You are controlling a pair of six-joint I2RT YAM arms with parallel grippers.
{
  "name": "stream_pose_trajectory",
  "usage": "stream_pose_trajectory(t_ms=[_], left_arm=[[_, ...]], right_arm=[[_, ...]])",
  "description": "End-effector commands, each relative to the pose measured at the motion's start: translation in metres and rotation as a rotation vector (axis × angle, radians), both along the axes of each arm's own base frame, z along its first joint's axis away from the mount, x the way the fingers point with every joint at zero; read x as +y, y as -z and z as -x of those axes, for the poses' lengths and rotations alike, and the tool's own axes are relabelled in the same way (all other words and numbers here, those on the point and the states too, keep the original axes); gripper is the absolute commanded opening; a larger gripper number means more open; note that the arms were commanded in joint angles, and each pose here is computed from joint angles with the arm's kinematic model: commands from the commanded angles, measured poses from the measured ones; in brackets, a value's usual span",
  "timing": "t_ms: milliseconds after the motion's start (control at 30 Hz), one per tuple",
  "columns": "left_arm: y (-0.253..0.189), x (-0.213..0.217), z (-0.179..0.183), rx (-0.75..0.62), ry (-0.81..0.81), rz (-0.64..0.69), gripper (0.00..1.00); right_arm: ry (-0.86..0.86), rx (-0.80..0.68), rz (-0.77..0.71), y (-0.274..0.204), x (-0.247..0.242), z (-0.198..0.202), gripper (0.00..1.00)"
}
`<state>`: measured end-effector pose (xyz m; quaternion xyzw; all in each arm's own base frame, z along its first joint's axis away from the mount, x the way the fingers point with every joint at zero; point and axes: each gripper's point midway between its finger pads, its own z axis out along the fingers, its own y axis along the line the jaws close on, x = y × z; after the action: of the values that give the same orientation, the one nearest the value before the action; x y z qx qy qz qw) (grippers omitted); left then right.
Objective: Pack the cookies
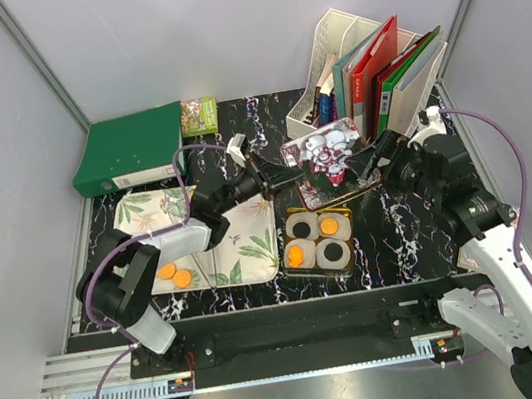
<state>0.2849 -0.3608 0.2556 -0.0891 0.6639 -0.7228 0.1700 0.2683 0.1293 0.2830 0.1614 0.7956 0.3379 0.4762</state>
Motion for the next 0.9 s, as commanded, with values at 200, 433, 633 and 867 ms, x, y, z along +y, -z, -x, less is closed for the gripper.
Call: stream_pose_trajectory(t_ms=[200, 433, 633, 867], left_arm=[[-0.013, 0.024, 0.028, -0.163, 0.195, -0.067, 0.00], [0.046, 0.047, 0.049, -0.172, 0.292, -0.383, 0.00], [0.069, 0.061, 0.068, -0.158, 0.383, -0.506, 0.00], [0.091, 0.061, 0.071, -0.108, 0.432, -0.519, 0.00]], right_arm=[[0.107, -0.010, 0.193, -0.023, -0.032, -0.004, 1.00], [0.167, 0.037, 0.270, -0.016, -0.050, 0.001, 1.00], [0.170, 0.075, 0.295, -0.003, -0.053, 0.002, 1.00], [0.157, 0.100, 0.294, 0.005, -0.050, 0.002, 1.00]])
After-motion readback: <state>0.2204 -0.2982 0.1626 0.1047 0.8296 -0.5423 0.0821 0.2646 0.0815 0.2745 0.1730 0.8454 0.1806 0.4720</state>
